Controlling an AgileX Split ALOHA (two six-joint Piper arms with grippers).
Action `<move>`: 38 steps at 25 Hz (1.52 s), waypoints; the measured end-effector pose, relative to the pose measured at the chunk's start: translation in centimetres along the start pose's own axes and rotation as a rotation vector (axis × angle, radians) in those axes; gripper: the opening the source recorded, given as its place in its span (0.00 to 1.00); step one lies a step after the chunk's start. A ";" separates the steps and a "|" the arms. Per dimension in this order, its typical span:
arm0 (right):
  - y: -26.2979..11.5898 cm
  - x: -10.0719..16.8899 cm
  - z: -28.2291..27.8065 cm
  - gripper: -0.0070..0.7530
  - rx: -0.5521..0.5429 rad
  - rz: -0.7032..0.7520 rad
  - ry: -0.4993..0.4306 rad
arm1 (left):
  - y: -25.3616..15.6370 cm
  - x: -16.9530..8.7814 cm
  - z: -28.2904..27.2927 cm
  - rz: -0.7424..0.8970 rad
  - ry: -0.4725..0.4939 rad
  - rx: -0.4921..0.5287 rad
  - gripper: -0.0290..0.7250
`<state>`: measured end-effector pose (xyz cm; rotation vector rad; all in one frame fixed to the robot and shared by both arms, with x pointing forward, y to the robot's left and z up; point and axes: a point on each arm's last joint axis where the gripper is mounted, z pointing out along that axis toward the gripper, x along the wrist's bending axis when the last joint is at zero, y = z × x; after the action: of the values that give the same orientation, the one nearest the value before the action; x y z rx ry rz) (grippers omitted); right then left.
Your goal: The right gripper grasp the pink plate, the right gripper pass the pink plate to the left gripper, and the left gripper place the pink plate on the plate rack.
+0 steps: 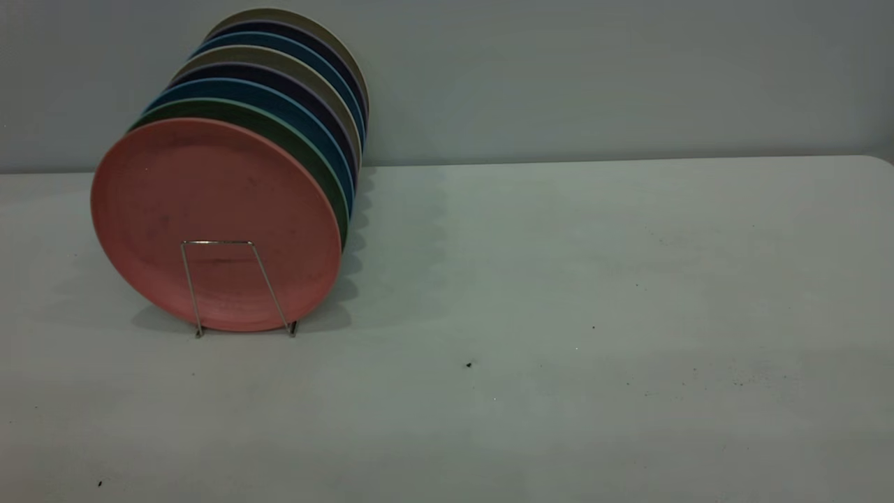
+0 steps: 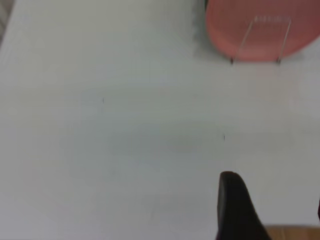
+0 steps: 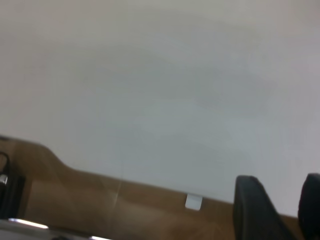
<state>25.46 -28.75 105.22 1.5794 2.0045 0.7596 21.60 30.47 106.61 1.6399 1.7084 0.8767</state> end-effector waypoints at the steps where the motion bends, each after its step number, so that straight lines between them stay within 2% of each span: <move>1: -0.3 0.0 0.2 0.32 0.001 -0.002 -0.002 | -0.2 0.0 -0.2 0.000 0.000 -0.016 0.60; 3: -0.6 0.1 0.2 0.32 -0.008 -0.003 -0.005 | -0.5 0.1 0.0 0.011 -0.002 -0.018 0.60; 10: -0.6 -0.1 1.0 0.32 -0.039 -0.008 -0.013 | -2.1 0.1 2.8 0.039 0.005 0.076 0.60; 17: -0.5 -0.2 1.3 0.32 -0.062 -0.014 -0.022 | -2.1 0.1 2.8 0.057 -0.023 0.071 0.60; 25: -0.5 -0.1 1.3 0.32 -0.062 -0.026 -0.018 | -2.2 -0.6 2.6 0.107 -0.104 0.055 0.60; 38: -0.5 -0.1 1.3 0.32 -0.064 -0.029 -0.013 | -2.3 -0.7 2.5 0.109 -0.111 0.044 0.60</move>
<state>25.98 -28.74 103.94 1.5121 1.9706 0.7924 22.26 29.87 103.22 1.7912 1.5858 0.7872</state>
